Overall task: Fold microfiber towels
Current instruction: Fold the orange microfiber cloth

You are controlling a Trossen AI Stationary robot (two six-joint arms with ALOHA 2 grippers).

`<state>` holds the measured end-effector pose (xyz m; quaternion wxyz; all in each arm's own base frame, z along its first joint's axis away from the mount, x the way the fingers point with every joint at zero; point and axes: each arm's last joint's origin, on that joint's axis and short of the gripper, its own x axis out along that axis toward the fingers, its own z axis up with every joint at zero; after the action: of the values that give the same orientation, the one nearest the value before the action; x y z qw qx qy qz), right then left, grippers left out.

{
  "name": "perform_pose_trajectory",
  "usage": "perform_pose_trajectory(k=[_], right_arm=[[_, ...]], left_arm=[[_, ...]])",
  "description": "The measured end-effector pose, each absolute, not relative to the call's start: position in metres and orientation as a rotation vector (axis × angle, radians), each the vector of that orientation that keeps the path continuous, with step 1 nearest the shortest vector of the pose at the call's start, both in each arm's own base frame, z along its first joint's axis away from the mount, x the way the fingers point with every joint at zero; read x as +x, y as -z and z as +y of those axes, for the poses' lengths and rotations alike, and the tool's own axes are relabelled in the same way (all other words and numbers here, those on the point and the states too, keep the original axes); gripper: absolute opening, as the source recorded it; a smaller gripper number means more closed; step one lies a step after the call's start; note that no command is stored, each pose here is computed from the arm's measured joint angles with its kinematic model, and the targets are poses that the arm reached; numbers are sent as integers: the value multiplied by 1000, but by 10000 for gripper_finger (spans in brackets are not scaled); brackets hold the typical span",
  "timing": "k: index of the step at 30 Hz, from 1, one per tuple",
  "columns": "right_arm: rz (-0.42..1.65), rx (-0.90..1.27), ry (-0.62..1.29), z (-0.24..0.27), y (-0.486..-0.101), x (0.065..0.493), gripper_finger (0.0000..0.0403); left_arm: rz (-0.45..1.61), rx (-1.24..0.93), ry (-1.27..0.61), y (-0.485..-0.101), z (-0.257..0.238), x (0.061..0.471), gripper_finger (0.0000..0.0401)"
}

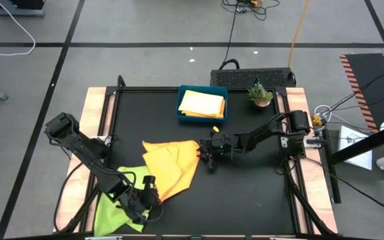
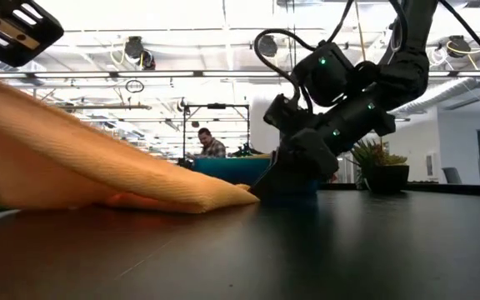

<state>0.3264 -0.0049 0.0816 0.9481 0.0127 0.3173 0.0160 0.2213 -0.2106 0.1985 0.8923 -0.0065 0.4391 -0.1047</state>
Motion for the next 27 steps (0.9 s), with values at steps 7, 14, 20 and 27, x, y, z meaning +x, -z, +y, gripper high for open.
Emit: perform_pose_trajectory(k=[7,14,20,27], right_arm=[[703,103,-190,24,-79,322,116],[751,168,-428,73,-78,313,116],[761,109,-524,99,-99,299,116],[746,-175,-381,97,-142,273,117]], left_arm=[[943,19,161,-195,-206,218,0],[1019,55,55,-190,-197,212,0],[1040,74,25,-189,-194,209,0],[1042,73,21,-189,-194,210,0]])
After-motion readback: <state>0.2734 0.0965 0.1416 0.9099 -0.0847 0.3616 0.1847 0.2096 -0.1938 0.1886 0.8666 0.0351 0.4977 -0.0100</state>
